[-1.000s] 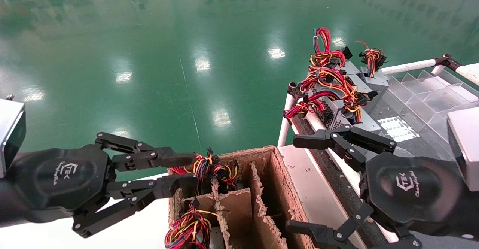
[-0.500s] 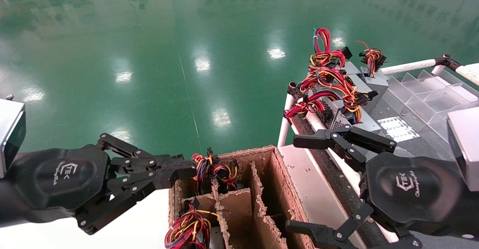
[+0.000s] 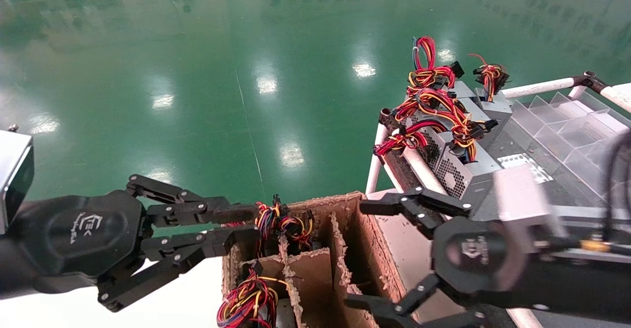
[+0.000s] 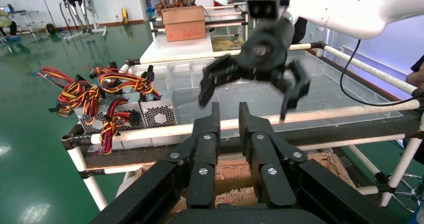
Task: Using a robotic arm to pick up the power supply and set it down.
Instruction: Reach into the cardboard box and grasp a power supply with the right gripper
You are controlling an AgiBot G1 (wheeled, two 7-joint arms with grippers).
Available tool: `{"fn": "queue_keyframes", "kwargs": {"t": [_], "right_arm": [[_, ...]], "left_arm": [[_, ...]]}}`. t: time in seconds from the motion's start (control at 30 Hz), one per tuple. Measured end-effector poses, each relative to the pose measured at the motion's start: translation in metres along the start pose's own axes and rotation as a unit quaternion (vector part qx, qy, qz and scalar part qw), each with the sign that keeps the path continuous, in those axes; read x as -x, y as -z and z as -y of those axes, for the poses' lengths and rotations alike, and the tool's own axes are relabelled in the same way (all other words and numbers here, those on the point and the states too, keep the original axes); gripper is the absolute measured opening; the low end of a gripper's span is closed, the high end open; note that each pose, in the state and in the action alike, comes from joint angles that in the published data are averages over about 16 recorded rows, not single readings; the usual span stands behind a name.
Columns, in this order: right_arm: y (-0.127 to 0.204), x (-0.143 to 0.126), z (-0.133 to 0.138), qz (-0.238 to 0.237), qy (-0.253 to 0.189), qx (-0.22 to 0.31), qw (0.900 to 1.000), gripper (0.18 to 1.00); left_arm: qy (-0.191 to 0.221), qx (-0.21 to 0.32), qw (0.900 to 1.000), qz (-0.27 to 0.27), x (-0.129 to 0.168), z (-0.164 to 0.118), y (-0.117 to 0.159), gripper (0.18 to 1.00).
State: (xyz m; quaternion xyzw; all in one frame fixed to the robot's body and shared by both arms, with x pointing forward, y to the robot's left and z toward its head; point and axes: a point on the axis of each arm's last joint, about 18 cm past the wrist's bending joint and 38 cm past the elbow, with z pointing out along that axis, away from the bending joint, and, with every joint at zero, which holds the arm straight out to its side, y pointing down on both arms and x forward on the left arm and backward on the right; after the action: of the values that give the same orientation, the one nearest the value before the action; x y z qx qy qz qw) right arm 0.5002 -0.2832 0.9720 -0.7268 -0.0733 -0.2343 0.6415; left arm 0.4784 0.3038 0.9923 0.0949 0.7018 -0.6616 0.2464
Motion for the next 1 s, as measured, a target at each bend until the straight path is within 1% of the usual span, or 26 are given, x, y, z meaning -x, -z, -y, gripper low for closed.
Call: {"fn": "queue_keyframes", "kwargs": {"t": [0.17, 0.37, 0.57, 0.7, 0.77, 0.9, 1.0], "right_arm": [[-0.008, -0.001, -0.006, 0.002, -0.004, 0.011, 1.000, 1.001], [-0.026, 0.003, -0.015, 0.019, 0.003, 0.020, 1.000, 1.001], [-0.060, 0.009, -0.028, 0.050, 0.008, 0.034, 0.998, 1.001], [-0.087, 0.012, -0.038, 0.073, 0.015, 0.049, 0.996, 1.001], [-0.099, 0.013, -0.043, 0.081, 0.017, 0.057, 0.995, 1.001], [-0.121, 0.013, -0.053, 0.095, 0.020, 0.074, 0.993, 1.001], [-0.135, 0.011, -0.060, 0.101, 0.024, 0.085, 0.991, 1.001]], "left_arm": [[0.000, 0.000, 1.0000, 0.000, 0.000, 0.000, 0.000, 0.297], [0.000, 0.000, 1.0000, 0.000, 0.000, 0.000, 0.000, 0.395], [0.000, 0.000, 1.0000, 0.000, 0.000, 0.000, 0.000, 0.531], [0.000, 0.000, 1.0000, 0.000, 0.000, 0.000, 0.000, 0.639], [0.000, 0.000, 1.0000, 0.000, 0.000, 0.000, 0.000, 0.676], [0.000, 0.000, 1.0000, 0.000, 0.000, 0.000, 0.000, 0.776], [0.000, 0.000, 1.0000, 0.000, 0.000, 0.000, 0.000, 0.824]]}}
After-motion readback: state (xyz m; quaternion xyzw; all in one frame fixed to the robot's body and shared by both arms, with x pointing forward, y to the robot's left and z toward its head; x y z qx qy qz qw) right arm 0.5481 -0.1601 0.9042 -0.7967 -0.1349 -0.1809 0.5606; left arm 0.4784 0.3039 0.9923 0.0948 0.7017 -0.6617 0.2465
